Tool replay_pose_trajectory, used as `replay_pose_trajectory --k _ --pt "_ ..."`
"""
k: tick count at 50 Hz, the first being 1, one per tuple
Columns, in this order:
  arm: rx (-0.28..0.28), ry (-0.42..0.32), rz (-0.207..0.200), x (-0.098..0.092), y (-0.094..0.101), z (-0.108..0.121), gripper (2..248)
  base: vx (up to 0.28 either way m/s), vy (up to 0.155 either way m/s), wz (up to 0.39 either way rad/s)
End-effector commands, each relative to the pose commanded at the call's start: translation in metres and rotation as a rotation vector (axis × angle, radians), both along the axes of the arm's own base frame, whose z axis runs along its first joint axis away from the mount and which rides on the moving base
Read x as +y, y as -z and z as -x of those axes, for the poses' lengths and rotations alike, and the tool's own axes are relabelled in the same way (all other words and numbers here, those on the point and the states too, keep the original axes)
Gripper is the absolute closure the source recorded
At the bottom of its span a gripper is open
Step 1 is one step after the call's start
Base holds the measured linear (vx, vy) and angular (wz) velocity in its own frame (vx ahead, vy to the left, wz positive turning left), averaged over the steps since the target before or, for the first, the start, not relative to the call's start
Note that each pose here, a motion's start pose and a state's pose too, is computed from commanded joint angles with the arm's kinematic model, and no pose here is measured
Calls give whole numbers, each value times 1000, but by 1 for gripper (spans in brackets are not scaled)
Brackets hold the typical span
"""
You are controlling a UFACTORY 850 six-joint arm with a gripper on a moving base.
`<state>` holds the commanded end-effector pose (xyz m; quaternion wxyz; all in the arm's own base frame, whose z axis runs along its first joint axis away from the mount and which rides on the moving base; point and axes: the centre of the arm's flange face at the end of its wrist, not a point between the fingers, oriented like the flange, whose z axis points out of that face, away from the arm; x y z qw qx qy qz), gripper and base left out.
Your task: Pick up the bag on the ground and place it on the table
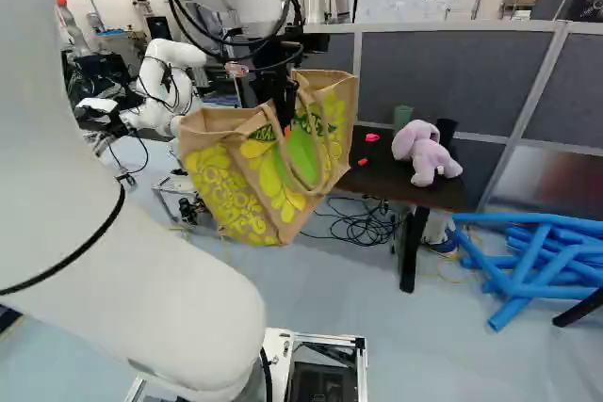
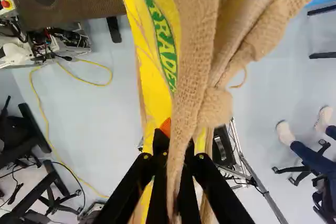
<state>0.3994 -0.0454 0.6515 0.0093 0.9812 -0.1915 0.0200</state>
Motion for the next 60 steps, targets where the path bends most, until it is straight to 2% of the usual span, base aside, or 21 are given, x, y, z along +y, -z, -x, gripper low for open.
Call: replay_pose_trajectory --k 18,60 --pt "0 0 0 0 0 0 229 150 -34 -179" --pt "0 0 0 0 0 0 229 138 -1 -15"
